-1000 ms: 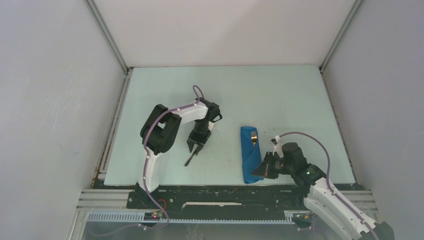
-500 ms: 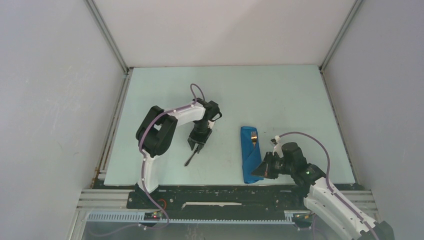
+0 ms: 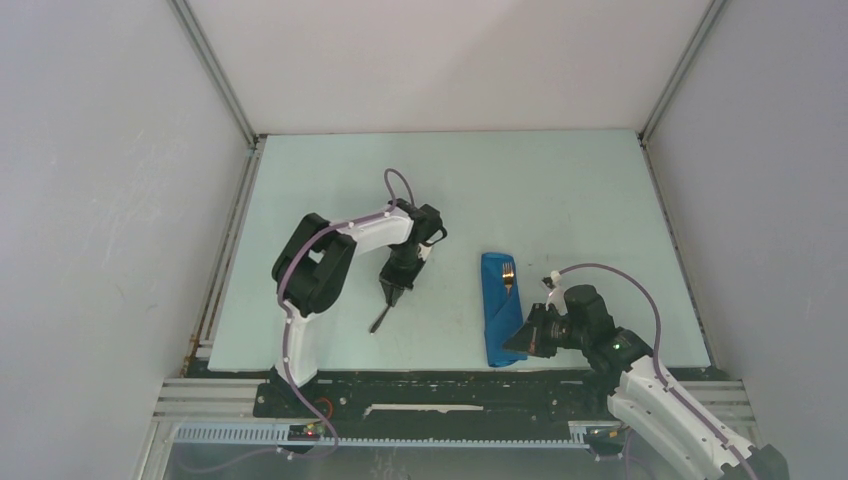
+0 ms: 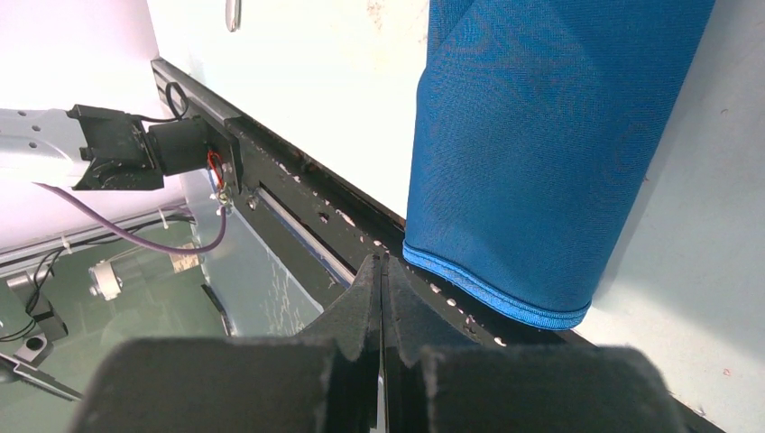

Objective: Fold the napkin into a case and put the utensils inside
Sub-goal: Pick up the knife from the corner of the board, then stuff the knife into the folded napkin.

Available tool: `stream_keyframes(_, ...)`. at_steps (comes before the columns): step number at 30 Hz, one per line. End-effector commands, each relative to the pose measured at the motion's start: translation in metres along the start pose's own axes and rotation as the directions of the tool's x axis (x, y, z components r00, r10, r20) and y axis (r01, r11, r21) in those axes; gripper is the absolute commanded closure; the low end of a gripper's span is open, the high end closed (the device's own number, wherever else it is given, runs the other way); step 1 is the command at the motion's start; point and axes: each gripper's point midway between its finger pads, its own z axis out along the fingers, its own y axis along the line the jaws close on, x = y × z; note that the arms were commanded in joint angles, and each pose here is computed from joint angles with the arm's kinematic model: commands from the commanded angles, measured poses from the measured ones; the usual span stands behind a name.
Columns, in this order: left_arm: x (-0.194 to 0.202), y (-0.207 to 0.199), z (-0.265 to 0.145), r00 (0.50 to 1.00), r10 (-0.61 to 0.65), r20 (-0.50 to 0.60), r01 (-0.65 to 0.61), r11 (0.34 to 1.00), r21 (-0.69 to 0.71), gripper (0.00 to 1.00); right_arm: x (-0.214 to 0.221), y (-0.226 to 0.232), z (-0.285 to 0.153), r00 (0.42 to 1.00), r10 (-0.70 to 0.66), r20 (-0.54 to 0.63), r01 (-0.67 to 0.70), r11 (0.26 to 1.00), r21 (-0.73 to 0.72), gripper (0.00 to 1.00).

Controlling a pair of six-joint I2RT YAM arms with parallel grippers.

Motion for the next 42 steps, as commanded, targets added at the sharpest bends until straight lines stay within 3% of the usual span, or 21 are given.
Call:
stream_keyframes(1,-0.037,0.009,0.021,0.989,0.018,0.145,-0.006,0.996,-0.084,1.0,-0.011,0.015,-0.003,0.999,-0.03,0.037,0.031,0.999,-0.03,1.0)
stream_keyframes(6,-0.056,0.005,-0.011,0.961,-0.014,0.277,0.035,0.997,-0.073,1.0,-0.011,0.013,-0.002,0.999,-0.032,0.037,0.033,0.999,-0.025,1.0)
stream_keyframes(13,-0.062,-0.004,-0.06,0.895,-0.165,0.415,0.167,0.985,0.032,1.0,-0.012,0.009,-0.002,0.999,-0.027,0.047,0.028,1.0,-0.005,1.0)
stream_keyframes(29,-0.057,-0.05,-0.122,0.849,-0.195,0.491,0.137,0.979,0.152,1.0,-0.015,0.0,0.0,0.998,-0.008,0.064,0.005,0.999,0.046,1.0)
stream_keyframes(37,-0.09,-0.107,-0.186,0.765,-0.385,0.516,0.203,0.905,0.374,1.0,-0.014,-0.008,0.003,0.997,0.009,0.079,-0.015,0.997,0.076,1.0)
stream_keyframes(42,-0.108,-0.14,-0.196,0.728,-0.474,0.496,0.25,0.856,0.452,1.0,-0.017,-0.01,0.008,0.997,0.01,0.072,-0.016,0.997,0.082,1.0)
